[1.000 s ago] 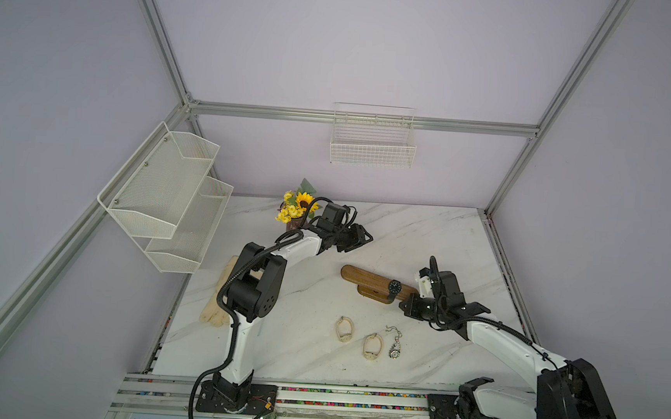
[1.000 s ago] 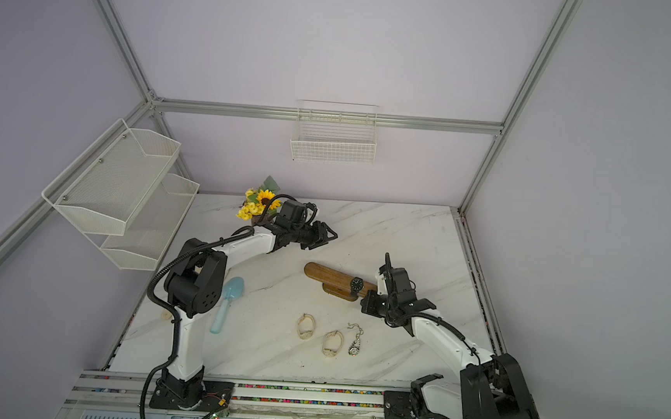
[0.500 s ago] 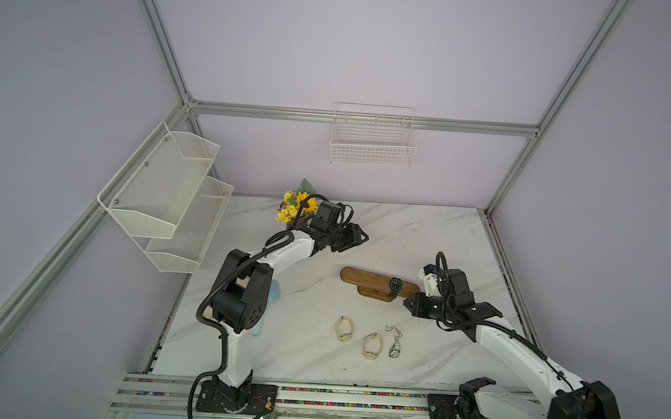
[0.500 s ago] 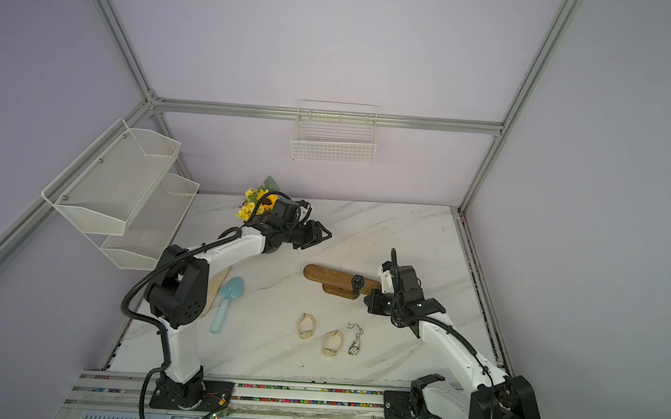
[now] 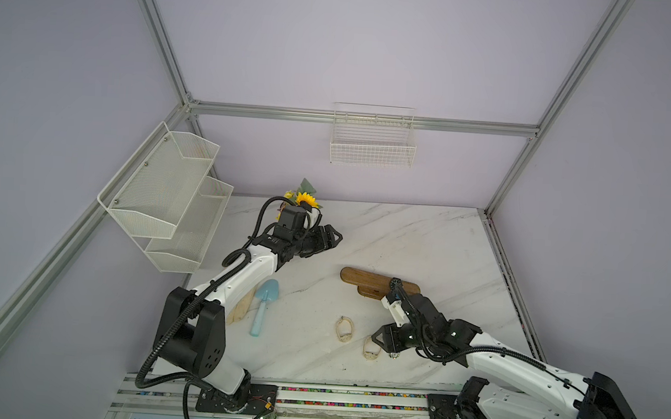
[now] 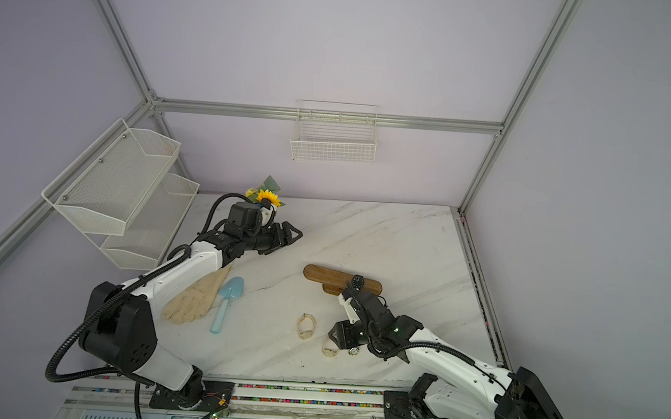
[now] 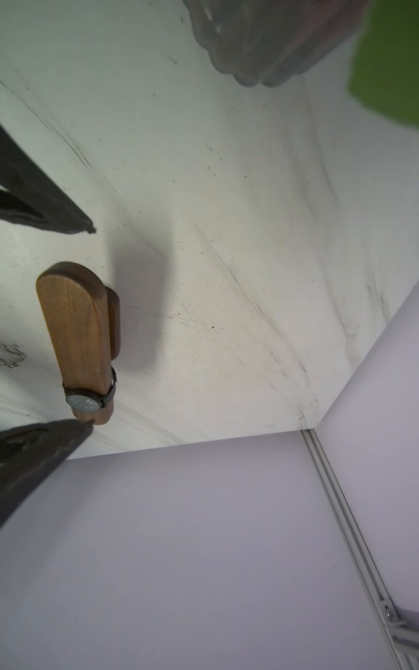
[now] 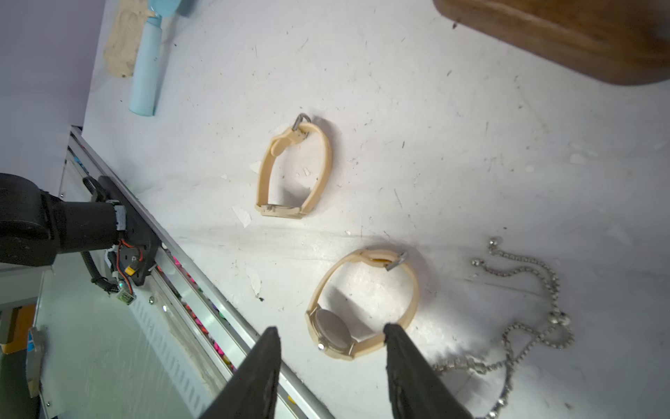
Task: Place watch on stand
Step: Pick up the watch at the center of the board.
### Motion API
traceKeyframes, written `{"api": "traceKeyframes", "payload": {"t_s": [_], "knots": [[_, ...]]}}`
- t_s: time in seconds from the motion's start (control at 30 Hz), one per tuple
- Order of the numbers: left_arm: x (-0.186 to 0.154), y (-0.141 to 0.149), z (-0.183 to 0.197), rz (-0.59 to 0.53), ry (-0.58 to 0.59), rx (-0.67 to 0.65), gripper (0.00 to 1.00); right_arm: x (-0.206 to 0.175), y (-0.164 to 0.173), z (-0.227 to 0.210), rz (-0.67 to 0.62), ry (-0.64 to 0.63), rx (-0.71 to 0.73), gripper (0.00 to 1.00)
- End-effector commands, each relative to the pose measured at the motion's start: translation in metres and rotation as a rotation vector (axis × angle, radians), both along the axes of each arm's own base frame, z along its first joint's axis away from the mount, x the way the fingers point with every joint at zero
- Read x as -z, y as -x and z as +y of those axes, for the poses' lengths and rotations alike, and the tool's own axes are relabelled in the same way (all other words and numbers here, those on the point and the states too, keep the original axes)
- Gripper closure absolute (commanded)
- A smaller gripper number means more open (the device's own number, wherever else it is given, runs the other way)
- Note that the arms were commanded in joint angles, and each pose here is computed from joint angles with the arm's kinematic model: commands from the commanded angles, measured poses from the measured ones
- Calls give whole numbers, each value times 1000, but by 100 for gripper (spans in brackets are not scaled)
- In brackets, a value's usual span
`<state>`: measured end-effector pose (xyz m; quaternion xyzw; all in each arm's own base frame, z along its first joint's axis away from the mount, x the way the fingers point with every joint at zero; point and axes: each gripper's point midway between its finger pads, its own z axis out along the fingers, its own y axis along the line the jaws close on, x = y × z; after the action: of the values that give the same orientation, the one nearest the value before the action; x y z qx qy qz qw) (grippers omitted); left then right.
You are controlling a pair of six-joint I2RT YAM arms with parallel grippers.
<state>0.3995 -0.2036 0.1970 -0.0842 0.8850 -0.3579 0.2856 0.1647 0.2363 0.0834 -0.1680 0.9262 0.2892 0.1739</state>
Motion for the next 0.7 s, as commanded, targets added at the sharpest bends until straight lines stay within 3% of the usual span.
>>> {"api": "traceKeyframes", "payload": {"t_s": [0.0, 0.4, 0.67], "knots": [[-5, 12, 8, -4, 20, -6, 19, 6, 1, 11, -29, 33, -50, 49], [19, 16, 18, 72, 35, -9, 21, 4, 13, 34, -85, 66, -207, 57], [24, 17, 21, 89, 40, -6, 22, 25, 16, 39, -44, 154, -250, 63]]}}
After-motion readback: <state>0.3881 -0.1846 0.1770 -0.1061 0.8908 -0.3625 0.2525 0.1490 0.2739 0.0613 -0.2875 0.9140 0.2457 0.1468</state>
